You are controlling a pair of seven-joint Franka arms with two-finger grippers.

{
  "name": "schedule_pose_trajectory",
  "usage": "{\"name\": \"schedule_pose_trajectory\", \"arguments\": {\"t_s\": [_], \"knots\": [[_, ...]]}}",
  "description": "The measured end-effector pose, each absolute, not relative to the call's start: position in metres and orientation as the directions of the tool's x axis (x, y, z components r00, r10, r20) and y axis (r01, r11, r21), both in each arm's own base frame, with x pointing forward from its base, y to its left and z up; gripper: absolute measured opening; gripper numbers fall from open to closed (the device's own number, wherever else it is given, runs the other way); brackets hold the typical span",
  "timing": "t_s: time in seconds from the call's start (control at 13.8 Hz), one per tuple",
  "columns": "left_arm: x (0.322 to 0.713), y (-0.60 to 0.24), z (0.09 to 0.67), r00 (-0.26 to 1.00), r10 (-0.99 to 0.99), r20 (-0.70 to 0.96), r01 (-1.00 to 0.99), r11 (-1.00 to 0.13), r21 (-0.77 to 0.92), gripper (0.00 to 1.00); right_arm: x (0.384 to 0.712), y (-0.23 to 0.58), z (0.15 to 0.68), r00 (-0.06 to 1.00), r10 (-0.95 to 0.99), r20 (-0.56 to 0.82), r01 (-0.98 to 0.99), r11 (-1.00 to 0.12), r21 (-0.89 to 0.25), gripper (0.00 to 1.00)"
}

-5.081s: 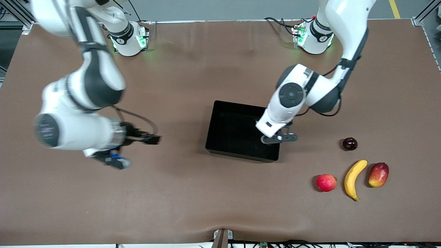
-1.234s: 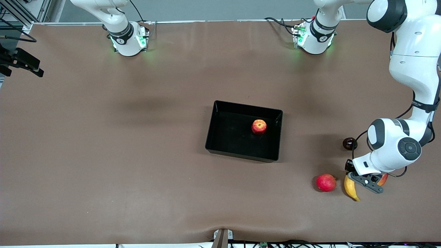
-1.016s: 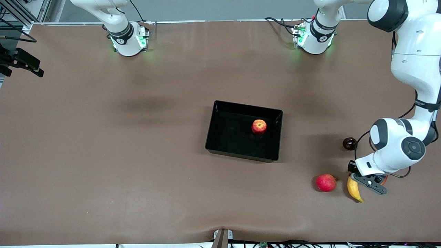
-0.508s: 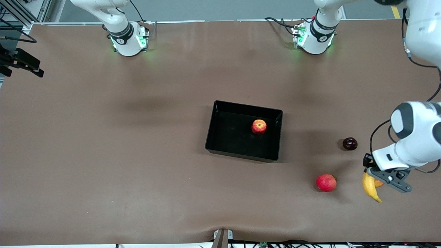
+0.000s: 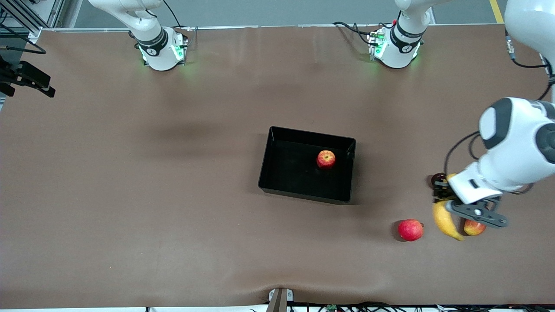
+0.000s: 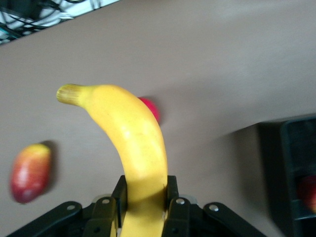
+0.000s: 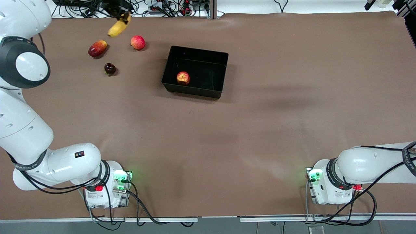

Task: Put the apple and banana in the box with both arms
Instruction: 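Lift the banana with the left gripper and carry it over the box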

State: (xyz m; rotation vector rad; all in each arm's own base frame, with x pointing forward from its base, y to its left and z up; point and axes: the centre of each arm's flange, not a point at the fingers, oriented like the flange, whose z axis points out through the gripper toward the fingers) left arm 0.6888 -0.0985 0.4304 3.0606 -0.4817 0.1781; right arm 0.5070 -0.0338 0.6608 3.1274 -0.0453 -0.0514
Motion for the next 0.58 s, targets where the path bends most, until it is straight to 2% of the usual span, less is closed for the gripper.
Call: {"name": "schedule_pose_trajectory", "arguments": {"t_s": [0.29, 0.58], "knots": [[0.657, -0.219, 0.424, 0.971, -0.220, 0.093, -0.227, -0.972, 0.067, 0.34, 0.507, -0.035, 0.661, 0.999, -0.032, -0.033, -0.032, -0.999, 0.014, 1.00], [0.612, -0.328, 0.395, 0.982, -0.184, 0.042, -0.187, -0.980, 0.062, 0.34, 0.507, -0.036, 0.661, 0.999, -0.034, -0.034, -0.033, -0.999, 0.013, 1.00]]}}
